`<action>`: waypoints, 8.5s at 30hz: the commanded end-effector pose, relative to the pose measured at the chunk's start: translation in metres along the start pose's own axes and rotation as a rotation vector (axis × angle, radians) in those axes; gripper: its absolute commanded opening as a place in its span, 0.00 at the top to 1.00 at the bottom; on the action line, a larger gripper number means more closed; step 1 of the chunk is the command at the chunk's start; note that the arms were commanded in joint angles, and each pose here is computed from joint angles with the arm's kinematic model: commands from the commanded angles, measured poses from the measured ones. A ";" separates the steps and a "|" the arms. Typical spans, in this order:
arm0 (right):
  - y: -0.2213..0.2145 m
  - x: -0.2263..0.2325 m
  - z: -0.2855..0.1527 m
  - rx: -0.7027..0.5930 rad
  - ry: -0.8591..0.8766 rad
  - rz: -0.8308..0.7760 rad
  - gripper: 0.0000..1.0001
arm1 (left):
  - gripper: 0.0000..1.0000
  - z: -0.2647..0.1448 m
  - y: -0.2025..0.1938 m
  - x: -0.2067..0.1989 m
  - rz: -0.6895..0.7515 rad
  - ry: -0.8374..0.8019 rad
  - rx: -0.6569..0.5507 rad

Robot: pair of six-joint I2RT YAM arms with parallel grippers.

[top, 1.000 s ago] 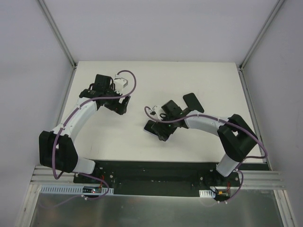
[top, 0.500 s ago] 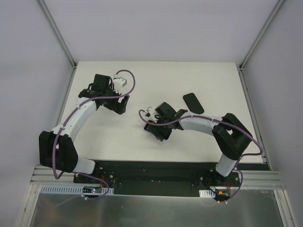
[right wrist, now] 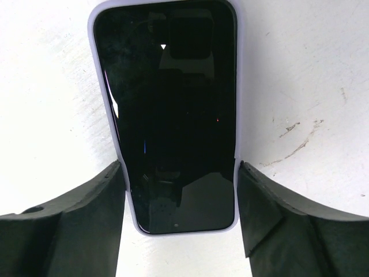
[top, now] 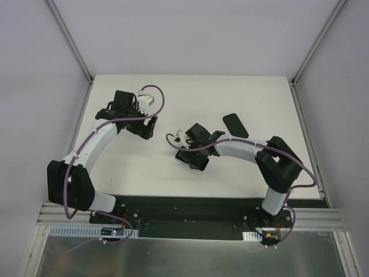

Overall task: Take the phone out of the phone case
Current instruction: Pick up the phone at the center of the board.

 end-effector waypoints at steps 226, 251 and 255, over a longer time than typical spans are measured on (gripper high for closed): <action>0.041 -0.014 -0.204 -0.517 0.115 -0.095 1.00 | 0.71 -0.013 0.080 -0.186 -0.574 -0.994 0.239; 0.055 -0.025 -0.215 -0.510 0.001 -0.098 1.00 | 1.00 0.057 0.038 -0.173 -1.024 -0.701 0.469; 0.058 -0.025 -0.223 -0.524 -0.006 -0.102 1.00 | 1.00 0.068 0.031 -0.171 -1.057 -0.654 0.506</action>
Point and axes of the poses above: each gripper's point midway between its finger pads, its own z axis out along the fingers, its own x axis along the line the jaws close on, y = z × x, the point moved 7 cm from there along -z, back along the fingers, and after that the axes turned 14 degrees about -z, right-handed, at the moved point
